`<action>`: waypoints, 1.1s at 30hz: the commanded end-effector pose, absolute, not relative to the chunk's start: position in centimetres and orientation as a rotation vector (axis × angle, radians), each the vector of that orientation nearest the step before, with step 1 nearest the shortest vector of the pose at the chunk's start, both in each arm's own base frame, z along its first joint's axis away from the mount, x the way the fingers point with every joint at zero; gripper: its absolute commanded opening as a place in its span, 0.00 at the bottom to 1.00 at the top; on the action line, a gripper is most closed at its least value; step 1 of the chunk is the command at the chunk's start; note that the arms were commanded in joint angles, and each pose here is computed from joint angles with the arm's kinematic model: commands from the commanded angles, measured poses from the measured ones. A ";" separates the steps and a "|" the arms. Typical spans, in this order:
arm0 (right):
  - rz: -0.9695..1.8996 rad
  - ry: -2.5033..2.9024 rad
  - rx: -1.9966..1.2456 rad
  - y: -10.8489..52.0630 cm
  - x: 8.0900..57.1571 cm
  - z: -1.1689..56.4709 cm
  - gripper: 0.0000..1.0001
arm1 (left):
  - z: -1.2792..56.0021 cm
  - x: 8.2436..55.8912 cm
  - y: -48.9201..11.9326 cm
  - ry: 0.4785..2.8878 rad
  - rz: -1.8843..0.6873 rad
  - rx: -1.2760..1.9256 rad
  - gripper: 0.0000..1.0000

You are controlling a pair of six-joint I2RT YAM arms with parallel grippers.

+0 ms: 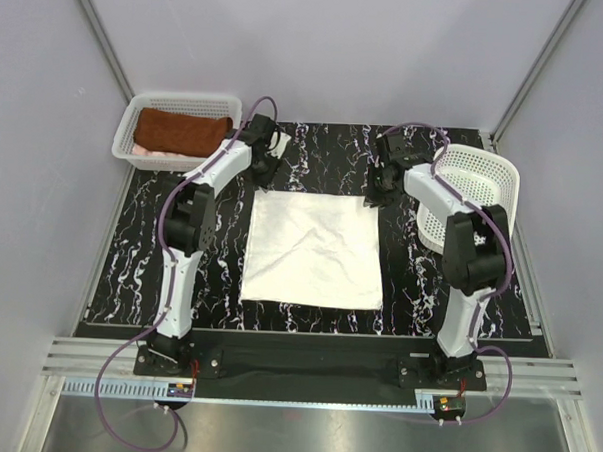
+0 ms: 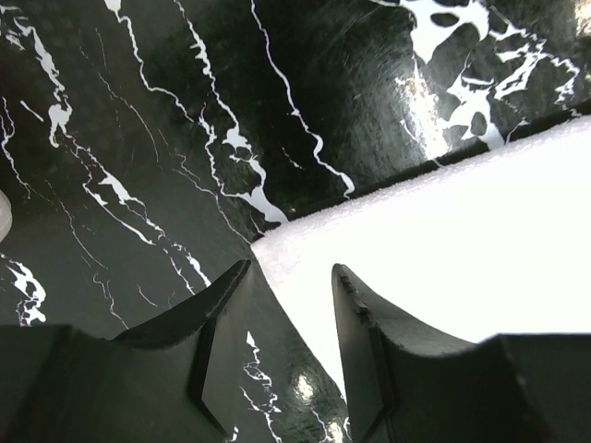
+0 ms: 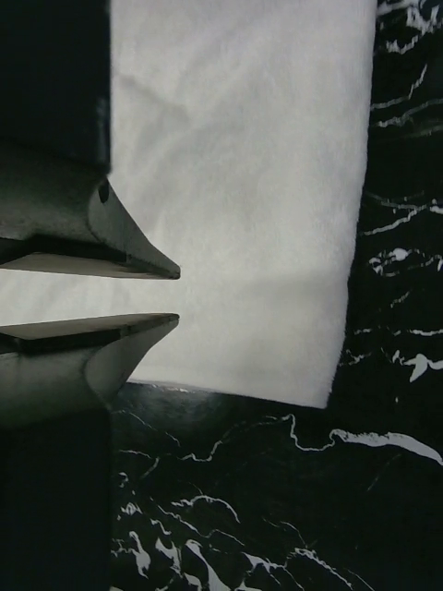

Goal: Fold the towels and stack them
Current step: Fold the towel

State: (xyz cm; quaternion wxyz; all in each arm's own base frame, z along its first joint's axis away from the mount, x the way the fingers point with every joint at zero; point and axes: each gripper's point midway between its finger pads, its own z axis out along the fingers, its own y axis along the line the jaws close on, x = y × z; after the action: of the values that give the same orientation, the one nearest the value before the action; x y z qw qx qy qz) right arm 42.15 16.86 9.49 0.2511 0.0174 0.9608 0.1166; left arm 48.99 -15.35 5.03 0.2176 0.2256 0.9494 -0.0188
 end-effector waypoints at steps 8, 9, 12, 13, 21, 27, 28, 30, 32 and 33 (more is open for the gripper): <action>0.151 2.679 -0.102 13.5 47.0 2.9 0.28 | 3.5 51.3 -13.0 2.632 0.064 0.581 0.43; 0.150 2.687 -0.097 13.3 47.0 2.6 0.28 | 3.3 51.4 -13.0 2.633 0.067 0.569 0.43; 0.149 2.689 -0.085 13.1 47.0 2.3 0.28 | 3.2 51.6 -12.9 2.633 0.077 0.567 0.45; 0.146 2.690 -0.086 13.1 46.9 2.2 0.28 | 3.2 51.7 -12.8 2.635 0.081 0.562 0.45; 0.300 2.619 -0.317 14.2 46.8 7.4 0.34 | 5.5 51.7 -14.4 2.565 -0.055 0.655 0.51; 0.530 2.600 -0.437 15.9 47.3 7.3 0.30 | 6.2 52.1 -16.0 2.521 -0.195 0.681 0.54; 0.529 2.594 -0.442 15.9 48.0 7.6 0.28 | 6.1 52.2 -15.8 2.521 -0.181 0.681 0.54; 0.522 2.647 -0.429 15.3 48.1 5.6 0.27 | 5.1 52.3 -14.8 2.544 -0.111 0.687 0.54; 0.499 2.661 -0.423 14.9 48.5 4.6 0.27 | 4.5 52.4 -14.1 2.563 -0.054 0.694 0.54; 0.484 2.664 -0.418 14.6 48.6 4.3 0.27 | 3.7 52.4 -13.3 2.583 -0.009 0.688 0.54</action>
State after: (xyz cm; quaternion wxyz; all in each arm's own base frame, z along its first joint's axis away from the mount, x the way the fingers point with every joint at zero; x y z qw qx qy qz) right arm 49.00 14.86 5.81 0.2233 -0.1368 0.9504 0.1680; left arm 50.64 -14.30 2.77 0.2089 0.2441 0.9464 -0.0322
